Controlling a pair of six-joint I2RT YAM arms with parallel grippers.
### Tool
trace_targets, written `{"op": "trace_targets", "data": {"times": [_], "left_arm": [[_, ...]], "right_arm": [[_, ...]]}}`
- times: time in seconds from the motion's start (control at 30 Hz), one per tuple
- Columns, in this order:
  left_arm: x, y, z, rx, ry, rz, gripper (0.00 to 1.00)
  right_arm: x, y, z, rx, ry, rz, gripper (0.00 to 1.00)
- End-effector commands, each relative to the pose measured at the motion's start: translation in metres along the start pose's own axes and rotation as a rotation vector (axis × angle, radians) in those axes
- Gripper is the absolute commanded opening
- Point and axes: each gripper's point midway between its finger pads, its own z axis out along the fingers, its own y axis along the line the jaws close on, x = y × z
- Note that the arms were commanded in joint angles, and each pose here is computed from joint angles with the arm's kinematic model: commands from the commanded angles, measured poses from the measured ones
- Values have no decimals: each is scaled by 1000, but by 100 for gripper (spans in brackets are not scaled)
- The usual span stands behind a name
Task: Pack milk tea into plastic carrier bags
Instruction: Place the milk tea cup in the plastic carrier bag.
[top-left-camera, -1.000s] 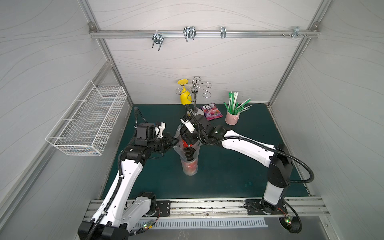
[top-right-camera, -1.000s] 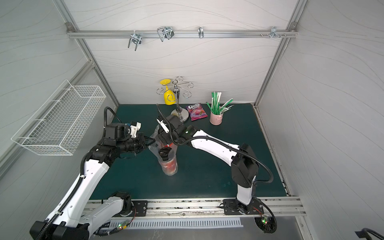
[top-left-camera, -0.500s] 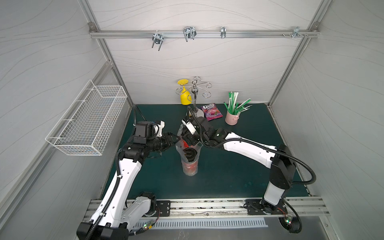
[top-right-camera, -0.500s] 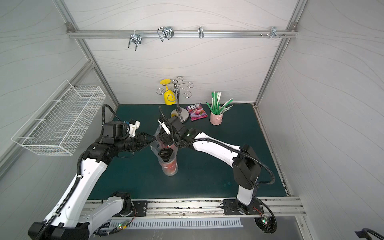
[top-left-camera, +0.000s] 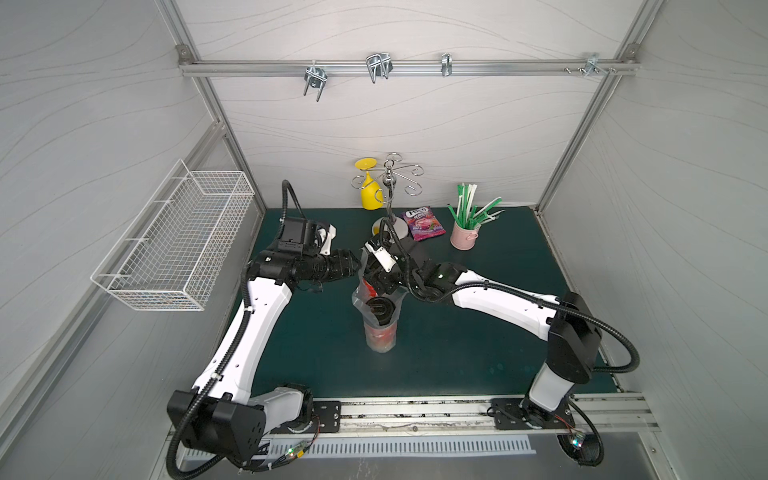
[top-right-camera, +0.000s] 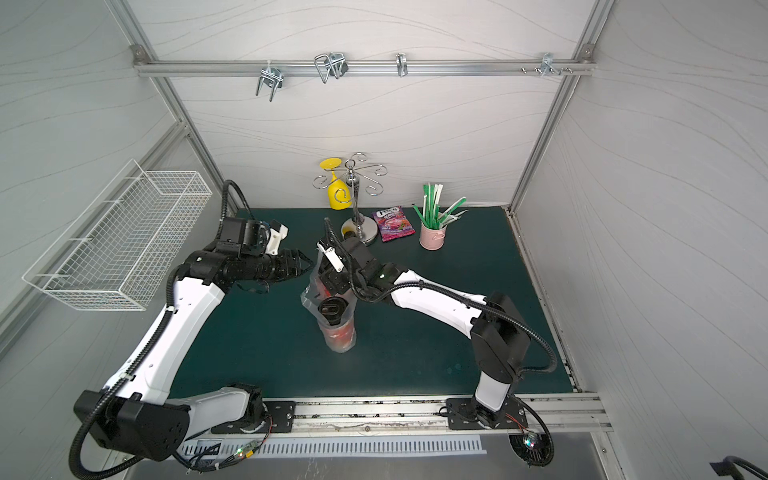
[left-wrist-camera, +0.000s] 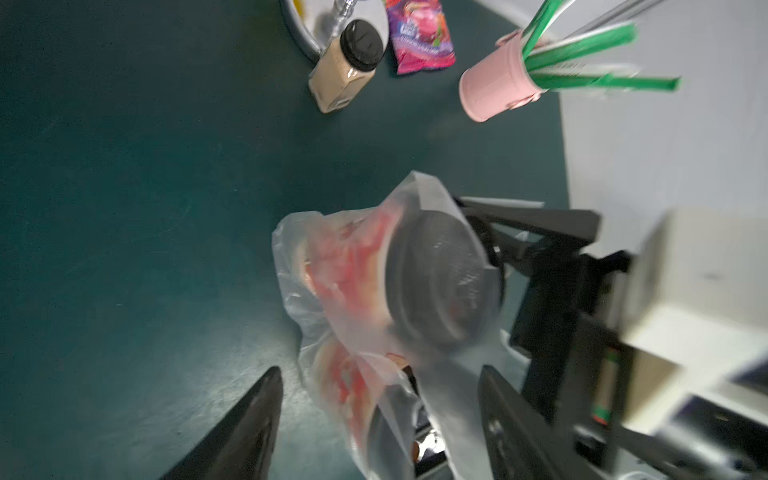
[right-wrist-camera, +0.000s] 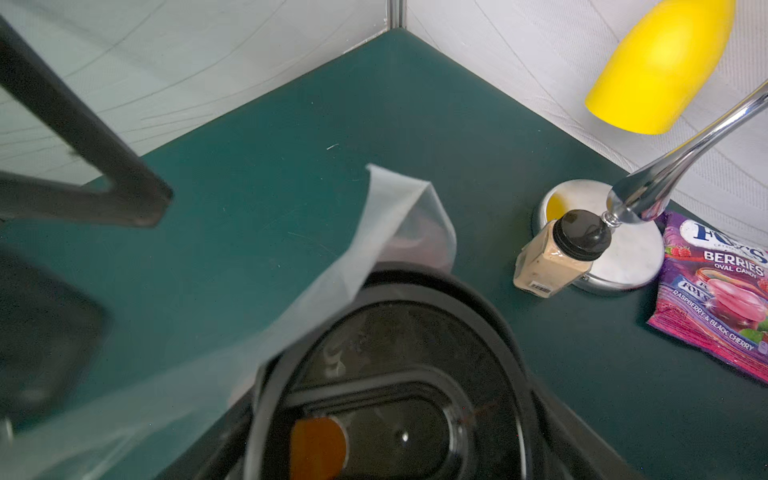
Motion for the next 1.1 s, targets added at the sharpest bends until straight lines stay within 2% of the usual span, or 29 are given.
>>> {"op": "trace_targets", "data": {"times": [0.0, 0.13, 0.3, 0.4, 0.6, 0.73, 1.07], "left_arm": [[-2, -3, -4, -54, 9, 111, 75], [-7, -8, 0, -16, -18, 94, 72], [-17, -2, 1, -33, -42, 26, 58], [-34, -2, -8, 46, -89, -104, 59], [-49, -5, -11, 48, -115, -187, 58], [-55, -8, -1, 68, -91, -209, 59], [-76, 1, 21, 7, -43, -201, 58]], "right_arm": [[-20, 5, -6, -32, -71, -16, 84], [-15, 5, 1, -35, -55, -16, 84], [-10, 6, 3, -38, -48, -17, 84], [-9, 7, 2, -40, -49, -22, 84], [-5, 9, 5, -38, -52, -50, 84], [-5, 11, 8, -47, -63, -62, 84], [11, 15, 20, -68, -60, -103, 84]]}}
